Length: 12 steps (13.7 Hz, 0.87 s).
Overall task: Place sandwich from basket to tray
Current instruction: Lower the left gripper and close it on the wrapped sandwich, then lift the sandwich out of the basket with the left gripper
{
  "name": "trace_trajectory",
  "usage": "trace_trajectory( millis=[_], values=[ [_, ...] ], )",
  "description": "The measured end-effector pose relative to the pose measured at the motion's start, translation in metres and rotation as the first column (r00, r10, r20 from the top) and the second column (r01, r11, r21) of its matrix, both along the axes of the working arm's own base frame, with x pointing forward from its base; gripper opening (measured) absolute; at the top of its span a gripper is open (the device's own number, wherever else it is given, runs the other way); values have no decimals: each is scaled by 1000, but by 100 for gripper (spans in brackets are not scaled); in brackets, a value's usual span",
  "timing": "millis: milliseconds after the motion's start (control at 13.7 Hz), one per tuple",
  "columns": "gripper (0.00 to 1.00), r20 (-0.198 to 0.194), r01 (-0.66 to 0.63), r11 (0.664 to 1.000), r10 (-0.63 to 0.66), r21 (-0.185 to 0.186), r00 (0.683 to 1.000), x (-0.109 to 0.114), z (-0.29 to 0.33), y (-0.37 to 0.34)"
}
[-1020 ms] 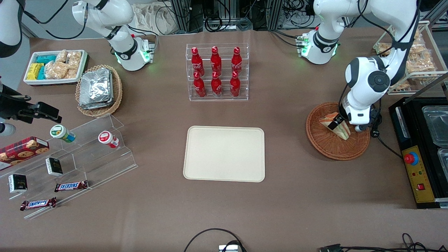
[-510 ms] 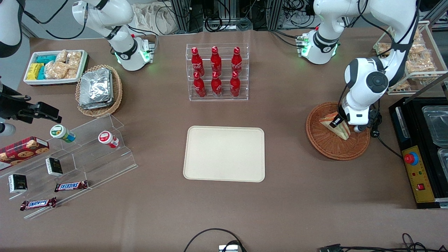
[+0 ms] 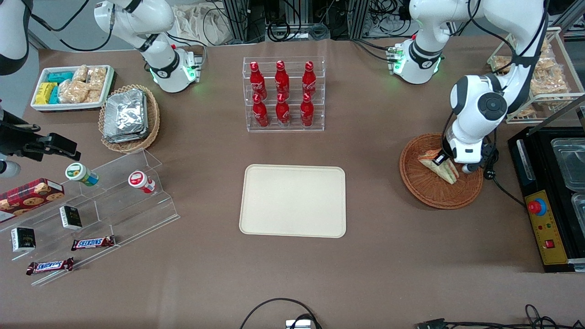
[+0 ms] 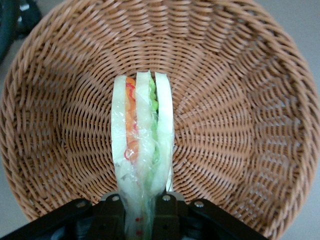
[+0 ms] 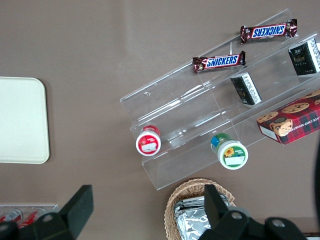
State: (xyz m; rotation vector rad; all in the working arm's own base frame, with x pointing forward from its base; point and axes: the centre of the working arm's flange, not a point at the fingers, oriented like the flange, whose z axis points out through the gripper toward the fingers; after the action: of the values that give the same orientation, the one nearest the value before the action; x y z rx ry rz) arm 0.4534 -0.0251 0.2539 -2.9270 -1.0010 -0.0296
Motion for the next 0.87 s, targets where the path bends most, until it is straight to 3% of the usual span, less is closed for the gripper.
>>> trace_trajectory(
  millis=[219, 364, 656, 874],
  values=[
    [18, 17, 191, 982, -191, 15, 981, 4, 39, -3],
    [16, 36, 348, 937, -349, 31, 936, 7, 57, -8],
    [16, 19, 650, 759, -651, 50, 759, 9, 66, -21],
    [16, 17, 763, 643, -765, 66, 643, 10, 74, -37]
  ],
)
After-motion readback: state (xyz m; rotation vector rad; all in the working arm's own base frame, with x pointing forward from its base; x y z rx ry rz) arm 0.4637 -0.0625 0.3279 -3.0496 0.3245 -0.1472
